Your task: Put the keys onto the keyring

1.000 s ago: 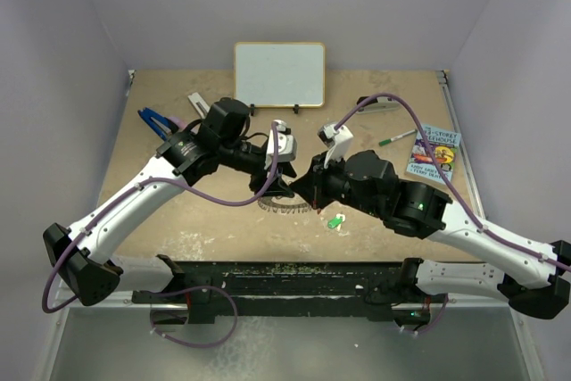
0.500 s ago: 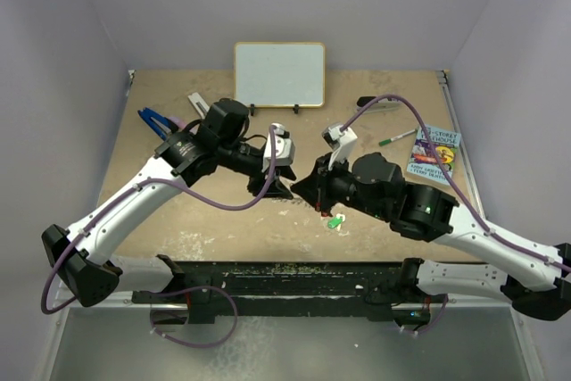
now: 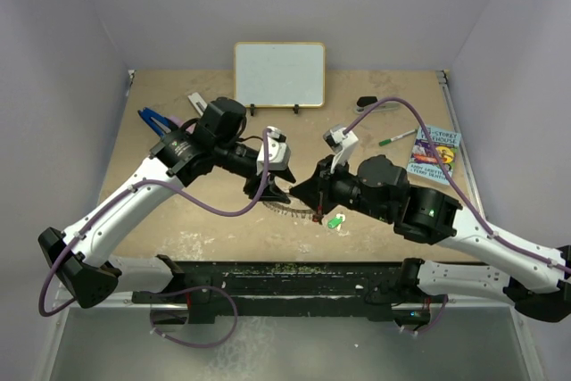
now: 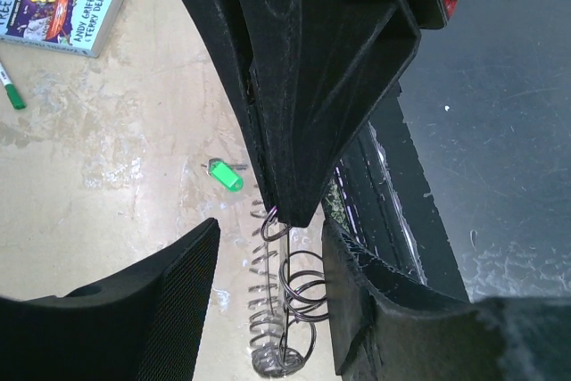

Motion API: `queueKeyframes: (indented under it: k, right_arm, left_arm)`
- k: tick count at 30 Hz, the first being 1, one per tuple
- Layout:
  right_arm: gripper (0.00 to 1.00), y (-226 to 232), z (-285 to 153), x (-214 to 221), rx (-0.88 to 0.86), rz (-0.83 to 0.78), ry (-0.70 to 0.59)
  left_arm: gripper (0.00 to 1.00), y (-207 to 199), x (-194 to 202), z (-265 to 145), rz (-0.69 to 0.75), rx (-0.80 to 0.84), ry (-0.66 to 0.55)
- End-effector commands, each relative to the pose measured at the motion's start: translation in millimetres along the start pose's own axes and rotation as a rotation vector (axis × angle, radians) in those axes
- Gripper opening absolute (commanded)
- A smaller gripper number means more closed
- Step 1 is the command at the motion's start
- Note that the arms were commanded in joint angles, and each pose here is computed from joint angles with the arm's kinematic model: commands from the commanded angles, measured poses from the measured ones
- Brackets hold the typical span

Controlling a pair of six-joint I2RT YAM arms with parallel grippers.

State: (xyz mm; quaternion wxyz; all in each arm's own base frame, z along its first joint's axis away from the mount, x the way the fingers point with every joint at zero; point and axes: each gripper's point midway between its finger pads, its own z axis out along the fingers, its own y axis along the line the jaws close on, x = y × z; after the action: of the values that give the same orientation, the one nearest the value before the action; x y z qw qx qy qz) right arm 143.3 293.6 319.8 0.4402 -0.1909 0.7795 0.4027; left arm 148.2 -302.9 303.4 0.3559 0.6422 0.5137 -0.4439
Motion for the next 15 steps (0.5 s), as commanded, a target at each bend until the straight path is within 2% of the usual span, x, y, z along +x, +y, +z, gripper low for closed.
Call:
queueKeyframes:
  k: [1,15]
  right_arm:
    - [0.00,25.6,-6.7,-35.4,-0.092,0.008,-0.122]
    - [0.00,33.5,-7.1,-35.7,-0.105,-0.005,-0.122]
  left_arm:
    - [0.54,-5.0,-22.8,-6.9,0.062,0.009,-0.048]
    - [0.43,-4.6,-20.2,-4.4,0.057,0.018,-0.053]
